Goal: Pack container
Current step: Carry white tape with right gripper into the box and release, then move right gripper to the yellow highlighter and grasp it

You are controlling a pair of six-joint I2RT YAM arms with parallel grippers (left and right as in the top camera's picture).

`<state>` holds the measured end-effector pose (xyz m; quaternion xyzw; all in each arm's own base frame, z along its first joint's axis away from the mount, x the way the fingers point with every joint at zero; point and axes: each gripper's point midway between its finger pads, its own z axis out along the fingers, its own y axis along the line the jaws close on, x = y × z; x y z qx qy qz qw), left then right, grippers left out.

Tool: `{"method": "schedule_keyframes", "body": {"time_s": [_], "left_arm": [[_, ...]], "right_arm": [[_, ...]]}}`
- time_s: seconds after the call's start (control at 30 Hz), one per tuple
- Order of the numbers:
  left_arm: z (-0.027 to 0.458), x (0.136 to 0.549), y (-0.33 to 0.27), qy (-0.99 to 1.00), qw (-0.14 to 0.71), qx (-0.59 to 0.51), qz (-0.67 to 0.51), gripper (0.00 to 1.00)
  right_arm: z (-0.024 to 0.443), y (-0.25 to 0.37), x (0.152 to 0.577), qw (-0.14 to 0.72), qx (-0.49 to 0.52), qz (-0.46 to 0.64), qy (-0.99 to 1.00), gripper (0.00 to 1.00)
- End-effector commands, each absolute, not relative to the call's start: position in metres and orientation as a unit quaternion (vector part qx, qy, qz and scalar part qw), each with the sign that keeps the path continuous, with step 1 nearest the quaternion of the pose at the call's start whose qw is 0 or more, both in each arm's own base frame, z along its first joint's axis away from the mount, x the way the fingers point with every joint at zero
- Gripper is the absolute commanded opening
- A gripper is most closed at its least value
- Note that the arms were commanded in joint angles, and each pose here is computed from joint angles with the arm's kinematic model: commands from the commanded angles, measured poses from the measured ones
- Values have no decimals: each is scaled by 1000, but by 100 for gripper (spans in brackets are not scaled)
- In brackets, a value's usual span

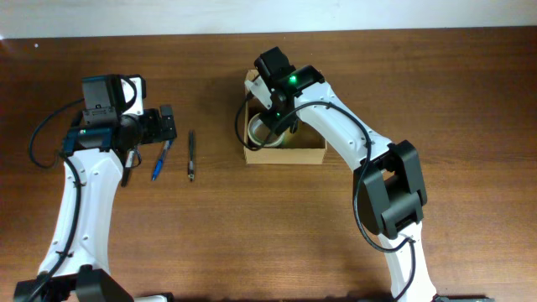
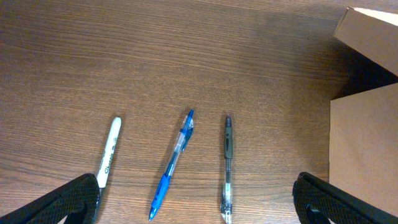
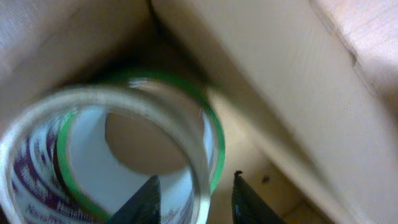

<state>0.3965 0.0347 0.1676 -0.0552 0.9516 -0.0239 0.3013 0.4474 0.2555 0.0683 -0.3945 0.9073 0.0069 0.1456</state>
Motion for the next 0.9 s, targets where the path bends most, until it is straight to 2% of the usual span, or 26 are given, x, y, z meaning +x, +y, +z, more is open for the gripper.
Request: {"method": "schedule_keyframes", "body": {"time_s": [0.0,0.27,0.4,0.47,0.57,0.67,0.87], "left_arm": [[172,401,34,950,308,-47,-27,100],[172,401,34,950,308,-47,-27,99],[172,401,34,950,308,-47,-27,100],[172,401,34,950,308,-47,-27,100],[172,401,34,950,308,-47,-27,99],[172,401,34,950,308,-47,-27,99],[172,401,35,950,308,-47,-27,99]], "right_arm": [[96,249,455,163,-386,-22,907,41],[251,203,459,302,-323,-41,896,60],[327,127,446,371,-244,-57,894,63],[340,82,439,383,-181,-65,903,65],[330,6,422,376,-77,-84,920,68],[283,-56,393,329,13,-72,942,69],[168,-88,339,183,105,15,977,69]]}}
